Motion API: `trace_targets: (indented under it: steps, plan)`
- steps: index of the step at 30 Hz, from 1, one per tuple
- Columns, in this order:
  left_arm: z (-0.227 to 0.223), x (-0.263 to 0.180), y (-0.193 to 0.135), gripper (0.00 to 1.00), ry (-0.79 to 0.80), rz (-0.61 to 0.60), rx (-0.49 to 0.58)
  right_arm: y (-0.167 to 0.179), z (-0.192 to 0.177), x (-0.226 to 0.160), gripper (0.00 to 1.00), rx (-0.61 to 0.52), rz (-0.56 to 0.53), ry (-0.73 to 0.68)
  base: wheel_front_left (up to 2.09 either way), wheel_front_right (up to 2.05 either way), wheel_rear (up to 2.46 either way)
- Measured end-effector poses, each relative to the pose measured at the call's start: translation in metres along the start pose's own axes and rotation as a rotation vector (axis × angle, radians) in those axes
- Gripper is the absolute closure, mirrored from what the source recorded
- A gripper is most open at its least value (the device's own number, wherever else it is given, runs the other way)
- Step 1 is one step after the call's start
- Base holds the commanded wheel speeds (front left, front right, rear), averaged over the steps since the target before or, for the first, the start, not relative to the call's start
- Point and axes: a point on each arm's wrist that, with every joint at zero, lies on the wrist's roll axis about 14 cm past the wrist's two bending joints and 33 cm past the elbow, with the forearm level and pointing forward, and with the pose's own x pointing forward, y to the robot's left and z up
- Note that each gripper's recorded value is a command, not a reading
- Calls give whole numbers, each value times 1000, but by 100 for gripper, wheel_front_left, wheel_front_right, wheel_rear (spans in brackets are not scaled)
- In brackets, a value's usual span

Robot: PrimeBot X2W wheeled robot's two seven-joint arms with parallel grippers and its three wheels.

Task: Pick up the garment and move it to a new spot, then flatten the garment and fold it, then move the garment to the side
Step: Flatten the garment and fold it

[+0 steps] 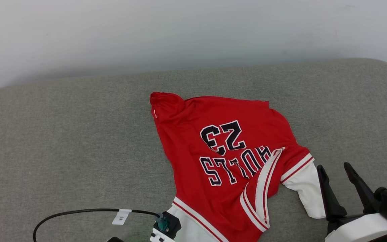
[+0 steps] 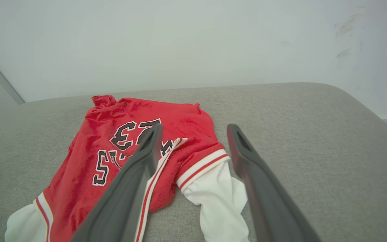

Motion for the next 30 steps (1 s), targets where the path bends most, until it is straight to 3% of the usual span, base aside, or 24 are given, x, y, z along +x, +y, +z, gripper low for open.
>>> trace_targets:
  steps: [2, 13, 14, 20, 21, 30]
  plan:
    - [-1, 5, -1, 100, 15, -9, -17, -5, -1, 0, 0, -3, -14, 5, 0, 0, 0]
    - [20, -4, 12, 100, -166, 82, -102, -29, -4, -10, 0, 11, -77, 30, 0, 0, 0]
    - [34, -19, 26, 100, -252, 140, -117, -40, -14, -15, 0, 52, -107, 83, 0, 0, 0]
    - [64, -48, 36, 100, -422, 198, -124, -75, -64, -33, 0, 126, -175, 364, 0, 0, 0]
    - [75, -61, 40, 100, -482, 221, -123, -75, -81, -33, 0, 145, -152, 497, 0, 0, 0]
    - [105, -76, 50, 100, -589, 244, -107, -51, -118, -7, 0, 153, -37, 770, 0, 0, 0]
